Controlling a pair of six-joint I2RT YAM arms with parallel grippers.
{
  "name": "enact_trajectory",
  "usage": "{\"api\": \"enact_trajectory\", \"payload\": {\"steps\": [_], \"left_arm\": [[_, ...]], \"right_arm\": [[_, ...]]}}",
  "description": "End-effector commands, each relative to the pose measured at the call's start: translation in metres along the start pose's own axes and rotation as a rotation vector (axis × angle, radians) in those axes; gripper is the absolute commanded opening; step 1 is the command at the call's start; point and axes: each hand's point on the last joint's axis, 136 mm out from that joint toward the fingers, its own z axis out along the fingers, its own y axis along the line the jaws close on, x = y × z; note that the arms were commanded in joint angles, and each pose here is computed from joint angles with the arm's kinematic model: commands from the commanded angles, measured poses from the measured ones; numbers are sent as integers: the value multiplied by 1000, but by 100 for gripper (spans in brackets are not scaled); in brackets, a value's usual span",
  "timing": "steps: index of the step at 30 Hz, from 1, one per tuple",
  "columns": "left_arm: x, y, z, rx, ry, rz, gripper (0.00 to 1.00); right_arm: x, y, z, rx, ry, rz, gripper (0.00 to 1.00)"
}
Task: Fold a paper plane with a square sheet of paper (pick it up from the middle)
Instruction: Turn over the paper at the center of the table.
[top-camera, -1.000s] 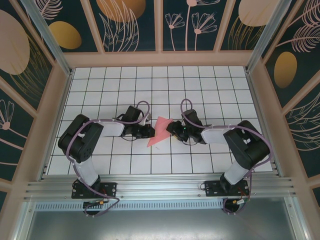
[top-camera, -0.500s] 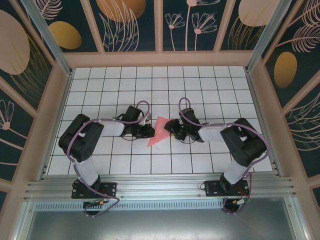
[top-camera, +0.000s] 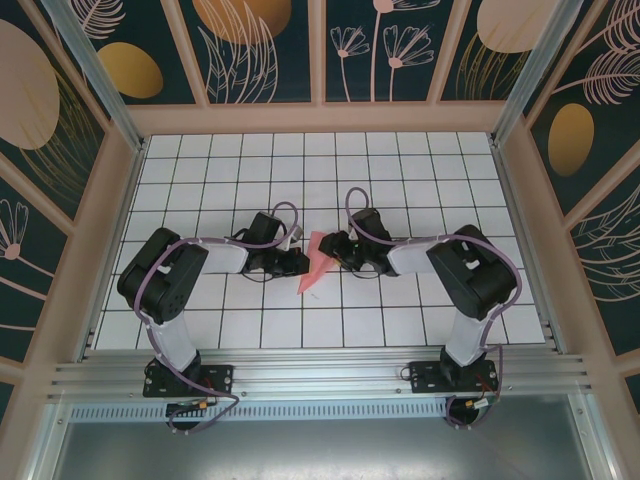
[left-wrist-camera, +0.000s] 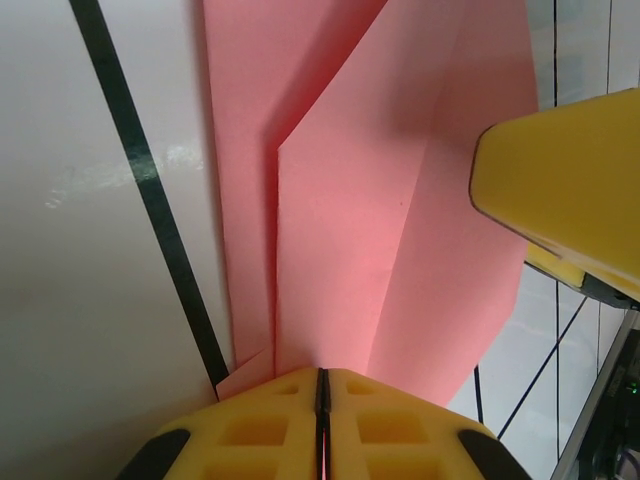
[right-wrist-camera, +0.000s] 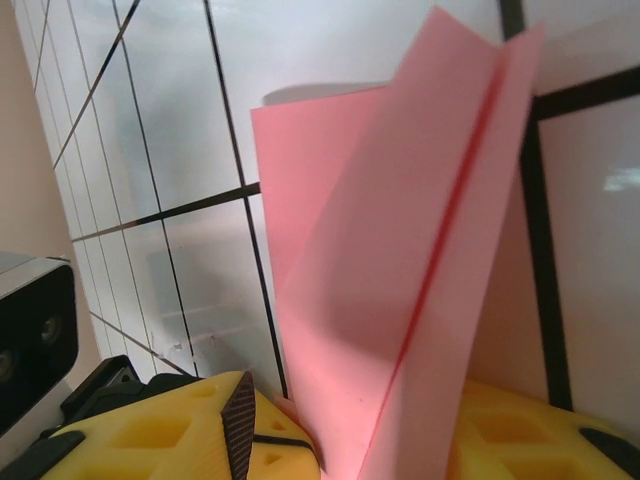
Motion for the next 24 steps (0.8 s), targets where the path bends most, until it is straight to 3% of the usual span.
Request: {"api": "enact_trajectory", "payload": {"steps": [1, 6, 17, 21, 24], "left_arm": [[14, 9, 8, -3, 35, -34, 10], [13, 8, 8, 3, 29, -46, 10], [8, -10, -2, 72, -7, -46, 11], [-2, -30, -16, 119, -62, -16, 19], [-11, -48, -35, 148, -131, 18, 32]], "right_arm": [[-8, 14, 5, -53, -6, -62, 46], [-10, 13, 8, -56, -11, -92, 40], [-16, 9, 9, 4, -4, -134, 9], [-21, 12, 3, 41, -13, -166, 4], [-26, 19, -8, 78, -29, -207, 4]]}}
